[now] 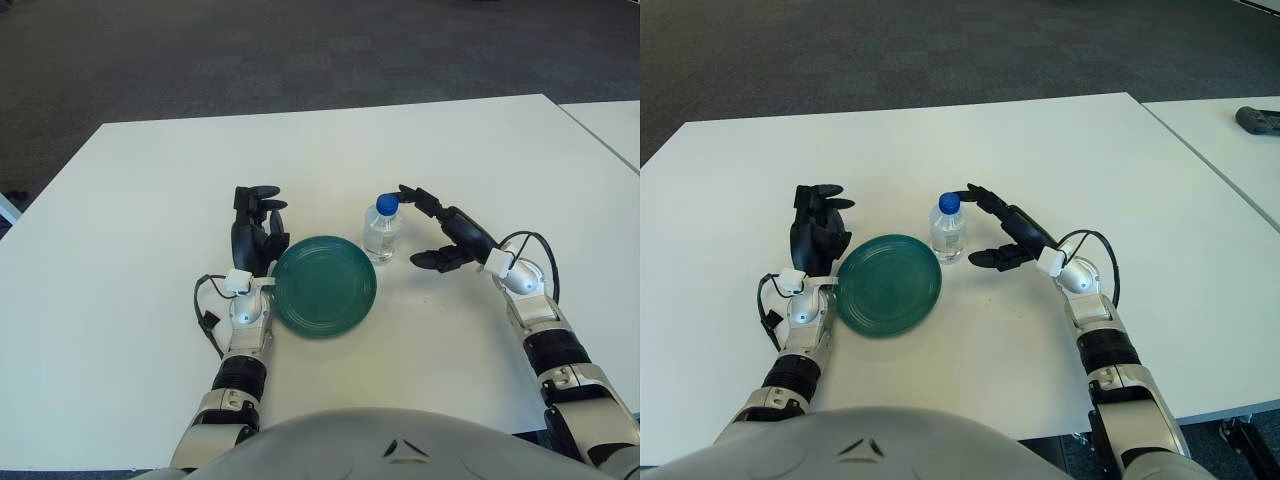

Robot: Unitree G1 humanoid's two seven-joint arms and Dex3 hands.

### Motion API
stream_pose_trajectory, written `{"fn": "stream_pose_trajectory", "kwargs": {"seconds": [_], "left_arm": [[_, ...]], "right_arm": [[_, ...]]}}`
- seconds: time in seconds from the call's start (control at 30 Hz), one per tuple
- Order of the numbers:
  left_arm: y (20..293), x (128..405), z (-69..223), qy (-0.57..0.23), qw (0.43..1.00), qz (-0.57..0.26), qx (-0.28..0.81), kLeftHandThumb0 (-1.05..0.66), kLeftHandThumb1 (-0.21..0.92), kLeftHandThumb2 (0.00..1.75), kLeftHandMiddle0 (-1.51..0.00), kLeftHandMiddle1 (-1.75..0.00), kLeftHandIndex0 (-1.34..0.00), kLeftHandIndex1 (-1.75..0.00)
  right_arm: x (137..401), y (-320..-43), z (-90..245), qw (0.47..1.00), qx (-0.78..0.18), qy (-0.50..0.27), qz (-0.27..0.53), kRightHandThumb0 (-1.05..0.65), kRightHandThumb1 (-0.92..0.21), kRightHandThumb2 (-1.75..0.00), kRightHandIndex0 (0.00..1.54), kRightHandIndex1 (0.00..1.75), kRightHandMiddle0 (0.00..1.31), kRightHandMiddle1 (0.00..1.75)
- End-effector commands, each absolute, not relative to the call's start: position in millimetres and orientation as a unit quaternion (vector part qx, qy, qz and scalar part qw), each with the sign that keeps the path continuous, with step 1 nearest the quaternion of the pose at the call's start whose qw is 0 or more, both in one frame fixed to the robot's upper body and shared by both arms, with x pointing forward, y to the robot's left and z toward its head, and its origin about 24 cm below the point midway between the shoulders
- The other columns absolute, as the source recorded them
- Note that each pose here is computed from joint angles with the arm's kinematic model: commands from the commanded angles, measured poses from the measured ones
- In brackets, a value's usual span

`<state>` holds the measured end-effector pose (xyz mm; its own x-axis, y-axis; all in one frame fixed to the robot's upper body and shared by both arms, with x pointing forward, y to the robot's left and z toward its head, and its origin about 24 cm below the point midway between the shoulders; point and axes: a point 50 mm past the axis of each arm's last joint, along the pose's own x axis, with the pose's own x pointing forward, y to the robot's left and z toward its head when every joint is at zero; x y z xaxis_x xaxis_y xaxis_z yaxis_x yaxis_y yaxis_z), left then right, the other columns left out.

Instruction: Put the bottle into the plate.

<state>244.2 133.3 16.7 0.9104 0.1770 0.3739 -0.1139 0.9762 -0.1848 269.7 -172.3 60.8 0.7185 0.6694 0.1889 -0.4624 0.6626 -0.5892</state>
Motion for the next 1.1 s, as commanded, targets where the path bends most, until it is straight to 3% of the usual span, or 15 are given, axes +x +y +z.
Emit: {"fn": "stream_pose_trajectory", "kwargs": {"seconds": [0.0, 0.63, 1.07], "left_arm": [[124.8, 231.1, -3.0, -0.153, 0.979, 0.094, -0.101, -0.93, 0.92, 0.68, -0.15, -1.71, -0.21, -1.5], [117.3, 231.6, -3.0, -0.148, 0.978, 0.101, -0.111, -0.95, 0.92, 0.69, -0.14, -1.72, -0.21, -1.51], [113.7, 233.0, -3.0, -0.147, 0.978, 0.097, -0.115, -0.96, 0.92, 0.68, -0.13, -1.71, -0.2, -1.51]], "right_arm": [[276.5, -171.4, 69.8, 0.885, -0.268, -0.211, 0.318, -1.05, -0.92, -0.32, 0.2, 0.02, 0.0, 0.63], [279.9, -164.4, 70.9, 0.875, -0.277, -0.223, 0.328, -1.05, -0.92, -0.36, 0.18, 0.0, 0.0, 0.57], [301.2, -128.0, 66.0, 0.877, -0.288, -0.224, 0.312, -1.05, -0.92, -0.43, 0.23, 0.02, 0.0, 0.65]]}}
